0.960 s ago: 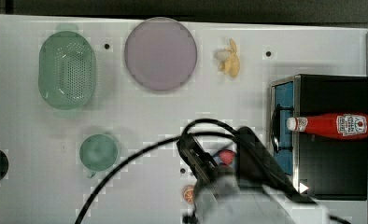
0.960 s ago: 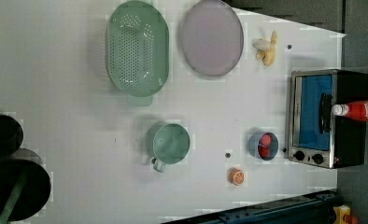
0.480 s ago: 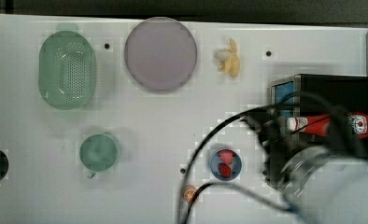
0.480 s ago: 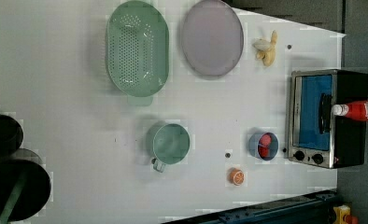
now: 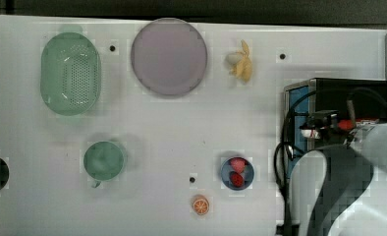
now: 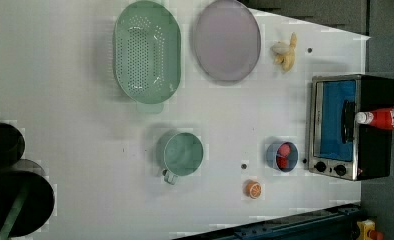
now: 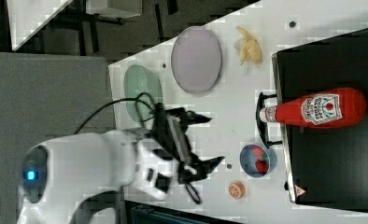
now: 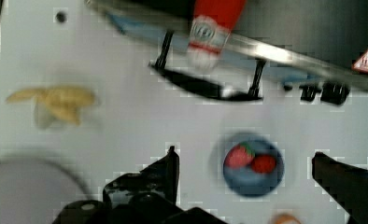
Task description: Pick Ketchup from oven and place it on table.
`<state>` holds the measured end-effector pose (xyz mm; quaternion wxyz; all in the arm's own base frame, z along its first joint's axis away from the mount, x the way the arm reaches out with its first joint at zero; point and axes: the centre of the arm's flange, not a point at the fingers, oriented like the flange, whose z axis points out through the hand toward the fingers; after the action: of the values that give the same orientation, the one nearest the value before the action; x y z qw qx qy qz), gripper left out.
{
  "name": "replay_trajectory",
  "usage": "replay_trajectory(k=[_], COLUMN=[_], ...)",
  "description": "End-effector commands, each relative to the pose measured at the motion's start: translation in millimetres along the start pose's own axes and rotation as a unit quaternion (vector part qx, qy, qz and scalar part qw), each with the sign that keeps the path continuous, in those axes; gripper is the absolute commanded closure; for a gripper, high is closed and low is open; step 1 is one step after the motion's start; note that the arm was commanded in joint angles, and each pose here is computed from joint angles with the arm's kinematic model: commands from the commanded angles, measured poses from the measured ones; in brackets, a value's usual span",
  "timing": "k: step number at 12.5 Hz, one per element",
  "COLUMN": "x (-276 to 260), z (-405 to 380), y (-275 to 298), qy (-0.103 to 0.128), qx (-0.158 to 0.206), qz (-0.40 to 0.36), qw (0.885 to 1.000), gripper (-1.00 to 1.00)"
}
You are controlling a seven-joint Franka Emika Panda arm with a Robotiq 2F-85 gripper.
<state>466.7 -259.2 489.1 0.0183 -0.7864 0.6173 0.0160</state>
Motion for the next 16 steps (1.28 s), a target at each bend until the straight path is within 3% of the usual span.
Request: replay_trajectory(k=[1,8,12,16], x=[40,134,161,172], z=[-17,34,74,106], y=[17,11,11,8], qy=[0.034,0.099,0.074,0.079], qx=[0.028,-0.016,-0.007,-0.009], qz=[0.014,0.077,0.129,0.140], qw=[0.999,0.992,0.989,0.987], gripper=[-1.00,-1.00,-1.00,-1.00])
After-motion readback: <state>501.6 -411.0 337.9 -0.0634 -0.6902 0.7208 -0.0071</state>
